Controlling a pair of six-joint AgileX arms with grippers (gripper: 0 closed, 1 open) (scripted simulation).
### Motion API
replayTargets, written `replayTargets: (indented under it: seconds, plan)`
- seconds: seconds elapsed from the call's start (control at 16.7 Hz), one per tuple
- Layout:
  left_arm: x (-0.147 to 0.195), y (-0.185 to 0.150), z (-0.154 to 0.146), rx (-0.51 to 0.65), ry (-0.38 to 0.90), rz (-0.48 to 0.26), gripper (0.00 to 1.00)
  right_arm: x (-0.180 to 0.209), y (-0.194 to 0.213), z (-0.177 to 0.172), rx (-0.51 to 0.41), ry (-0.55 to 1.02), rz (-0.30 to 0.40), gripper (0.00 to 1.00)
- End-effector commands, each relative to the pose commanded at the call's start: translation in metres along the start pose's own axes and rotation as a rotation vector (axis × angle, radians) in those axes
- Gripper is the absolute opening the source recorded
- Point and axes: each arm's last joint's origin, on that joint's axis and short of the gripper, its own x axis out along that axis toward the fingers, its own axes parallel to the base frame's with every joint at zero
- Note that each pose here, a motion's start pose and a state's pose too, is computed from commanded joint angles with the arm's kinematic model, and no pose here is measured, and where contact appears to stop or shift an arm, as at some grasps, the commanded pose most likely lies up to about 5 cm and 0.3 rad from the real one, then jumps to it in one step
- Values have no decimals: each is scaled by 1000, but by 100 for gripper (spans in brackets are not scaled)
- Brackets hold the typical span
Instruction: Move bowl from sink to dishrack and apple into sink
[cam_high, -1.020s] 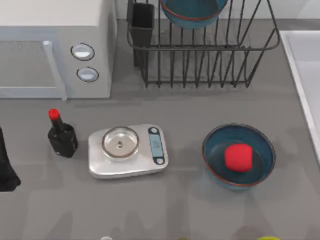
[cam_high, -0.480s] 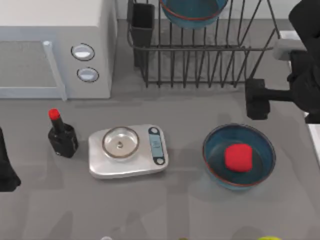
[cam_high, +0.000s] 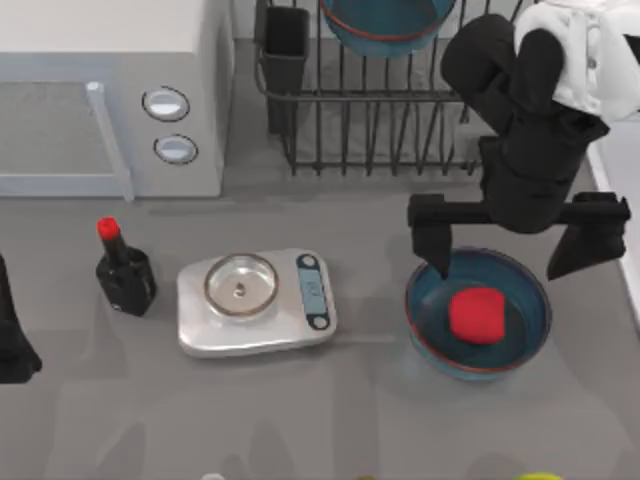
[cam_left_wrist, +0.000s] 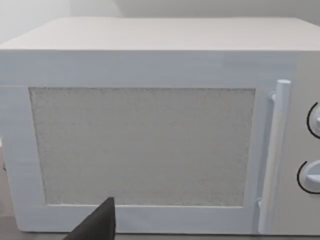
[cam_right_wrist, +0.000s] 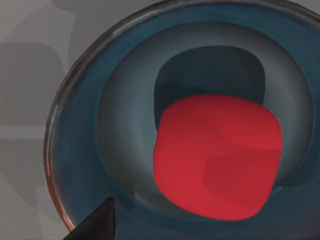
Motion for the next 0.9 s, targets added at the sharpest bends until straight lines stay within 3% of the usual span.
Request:
replayTargets:
  seconds: [0.36, 0.9]
  plan:
    - [0, 0, 0, 0, 0, 0, 100, 2, -2, 1, 4, 2, 0, 100]
    - [0, 0, 0, 0, 0, 0, 100, 91, 1, 3, 0, -17, 10, 100]
